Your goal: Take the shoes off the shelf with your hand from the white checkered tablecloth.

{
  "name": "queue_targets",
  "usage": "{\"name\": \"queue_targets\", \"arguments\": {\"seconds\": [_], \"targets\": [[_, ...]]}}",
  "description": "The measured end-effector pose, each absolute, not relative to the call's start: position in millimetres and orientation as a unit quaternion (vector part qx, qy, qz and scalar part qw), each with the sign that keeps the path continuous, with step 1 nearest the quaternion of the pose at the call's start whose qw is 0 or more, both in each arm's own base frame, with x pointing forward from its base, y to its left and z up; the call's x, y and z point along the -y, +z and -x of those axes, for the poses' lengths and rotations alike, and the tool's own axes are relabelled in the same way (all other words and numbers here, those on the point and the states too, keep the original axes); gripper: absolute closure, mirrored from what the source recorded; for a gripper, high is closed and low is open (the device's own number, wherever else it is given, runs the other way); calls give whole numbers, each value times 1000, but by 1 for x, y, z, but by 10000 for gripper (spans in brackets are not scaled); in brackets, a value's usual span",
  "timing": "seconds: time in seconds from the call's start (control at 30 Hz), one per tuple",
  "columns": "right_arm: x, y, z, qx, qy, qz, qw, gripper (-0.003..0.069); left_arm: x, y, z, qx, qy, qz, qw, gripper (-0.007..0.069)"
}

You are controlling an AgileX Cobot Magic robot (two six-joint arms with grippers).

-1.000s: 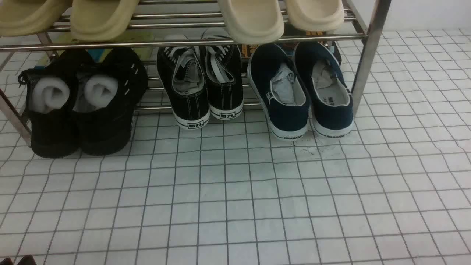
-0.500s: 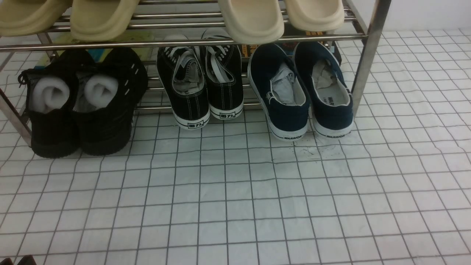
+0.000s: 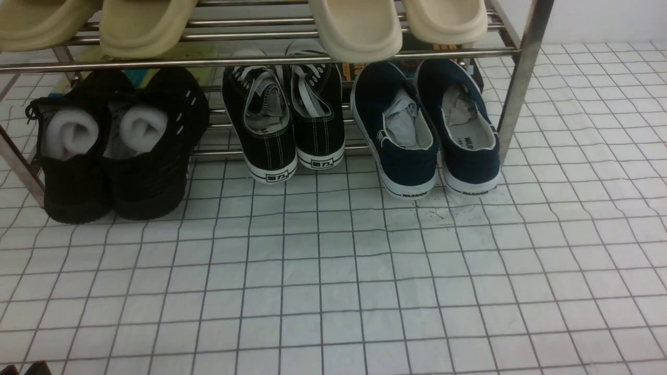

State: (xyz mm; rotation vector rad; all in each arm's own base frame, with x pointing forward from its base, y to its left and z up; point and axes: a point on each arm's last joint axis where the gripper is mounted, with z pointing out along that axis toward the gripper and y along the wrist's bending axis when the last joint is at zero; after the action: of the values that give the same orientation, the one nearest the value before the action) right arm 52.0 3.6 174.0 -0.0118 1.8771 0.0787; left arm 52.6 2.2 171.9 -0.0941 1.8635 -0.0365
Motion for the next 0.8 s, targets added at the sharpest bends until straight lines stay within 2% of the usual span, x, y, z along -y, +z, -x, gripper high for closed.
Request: {"name": "queue_targets", "arguments": {"seconds": [0.33, 0.4, 0.43, 0.5, 0.6, 0.63, 0.7, 0.8], "targets": [[-4, 174, -52, -806, 36, 2, 591, 420, -2, 172, -53, -802, -16, 41, 595, 385], [-6, 174, -52, -804, 84, -39, 587, 420, -2, 172, -53, -802, -16, 41, 595, 385], [-9, 175, -52, -799, 134, -84, 580, 420, -2, 172, -53, -802, -16, 41, 595, 385], [-13, 175, -51, -788, 206, -145, 562, 420, -2, 172, -53, -802, -16, 41, 595, 385], [-18, 176, -51, -766, 290, -216, 531, 420, -2, 172, -53, -802, -16, 41, 595, 385], [-18, 176, -51, -766, 291, -217, 531, 420, -2, 172, -53, -802, -16, 41, 595, 385], [-20, 177, -51, -755, 324, -241, 517, 420, -2, 172, -53, -802, -16, 41, 595, 385], [-21, 177, -51, -751, 336, -249, 511, 420, -2, 172, -53, -802, -16, 41, 595, 385]]}}
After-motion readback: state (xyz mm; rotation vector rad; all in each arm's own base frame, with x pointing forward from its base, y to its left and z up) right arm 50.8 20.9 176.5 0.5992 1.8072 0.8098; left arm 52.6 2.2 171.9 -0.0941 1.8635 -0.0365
